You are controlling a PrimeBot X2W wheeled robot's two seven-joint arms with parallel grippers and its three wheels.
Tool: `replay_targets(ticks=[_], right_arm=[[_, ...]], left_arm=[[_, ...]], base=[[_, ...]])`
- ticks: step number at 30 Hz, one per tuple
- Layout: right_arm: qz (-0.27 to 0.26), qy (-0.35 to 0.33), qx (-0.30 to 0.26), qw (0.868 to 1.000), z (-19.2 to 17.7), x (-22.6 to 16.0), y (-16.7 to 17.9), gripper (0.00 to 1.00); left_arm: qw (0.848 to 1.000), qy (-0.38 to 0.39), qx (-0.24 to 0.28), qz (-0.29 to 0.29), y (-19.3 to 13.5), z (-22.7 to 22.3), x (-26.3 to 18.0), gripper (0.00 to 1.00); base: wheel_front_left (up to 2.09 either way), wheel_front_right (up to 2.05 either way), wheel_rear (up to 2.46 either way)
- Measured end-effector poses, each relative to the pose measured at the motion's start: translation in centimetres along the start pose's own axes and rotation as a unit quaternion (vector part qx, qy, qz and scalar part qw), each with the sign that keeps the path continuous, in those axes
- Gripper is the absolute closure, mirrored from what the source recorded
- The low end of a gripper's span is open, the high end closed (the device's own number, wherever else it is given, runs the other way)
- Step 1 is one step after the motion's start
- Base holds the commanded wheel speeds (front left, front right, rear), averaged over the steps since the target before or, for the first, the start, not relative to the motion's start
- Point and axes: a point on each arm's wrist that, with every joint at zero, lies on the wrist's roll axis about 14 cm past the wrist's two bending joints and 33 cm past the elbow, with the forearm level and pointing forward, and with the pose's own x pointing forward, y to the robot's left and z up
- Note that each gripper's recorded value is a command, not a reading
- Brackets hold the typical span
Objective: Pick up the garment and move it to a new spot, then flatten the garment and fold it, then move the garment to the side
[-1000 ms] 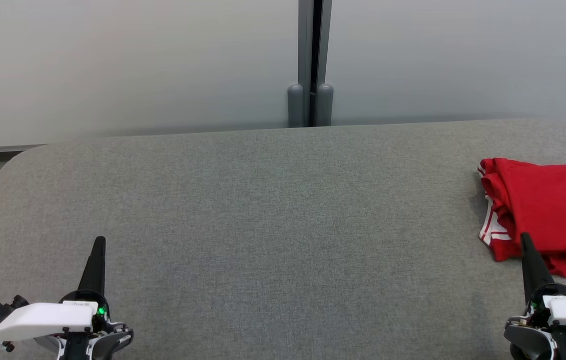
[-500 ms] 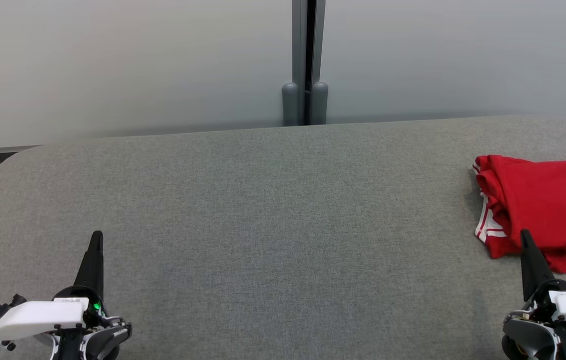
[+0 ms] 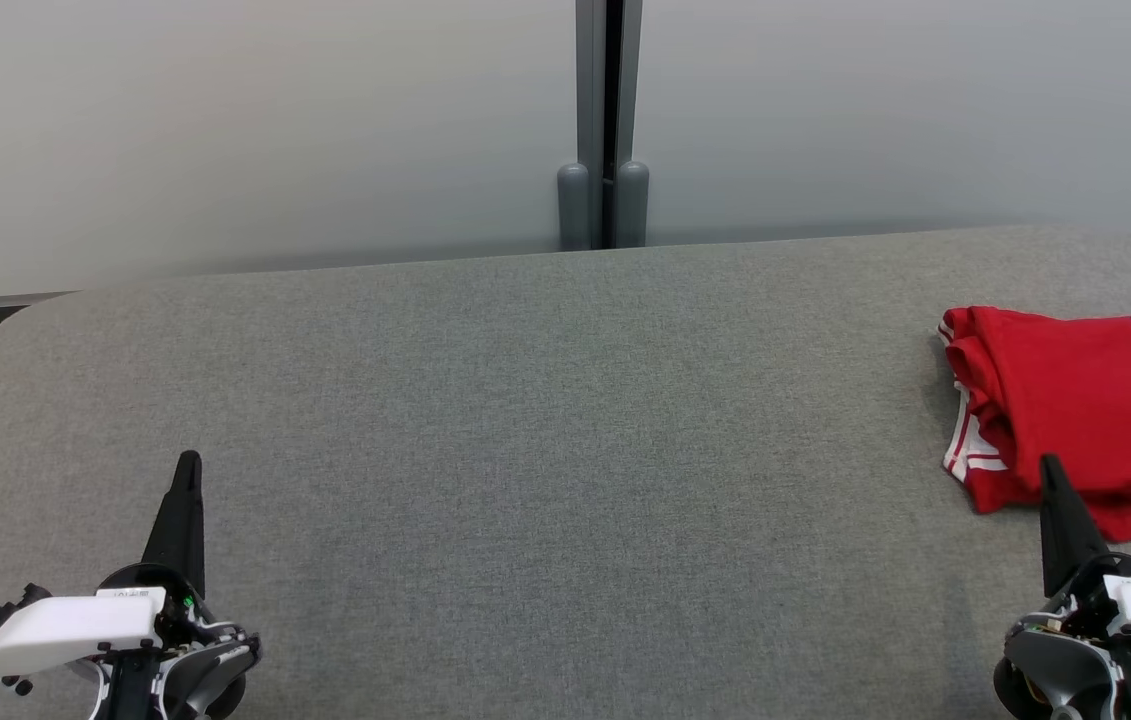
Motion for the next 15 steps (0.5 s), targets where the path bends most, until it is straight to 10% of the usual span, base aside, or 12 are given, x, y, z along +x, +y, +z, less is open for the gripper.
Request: replay_targets(ticks=[15], right_arm=[[0.000,0.000,0.000,1.000,-0.01,0.01,0.01,1.00]], left_arm=[[1.000,0.000,0.000,0.000,0.00,0.01,0.00,1.00]], base=[[0.00,0.00,0.00]])
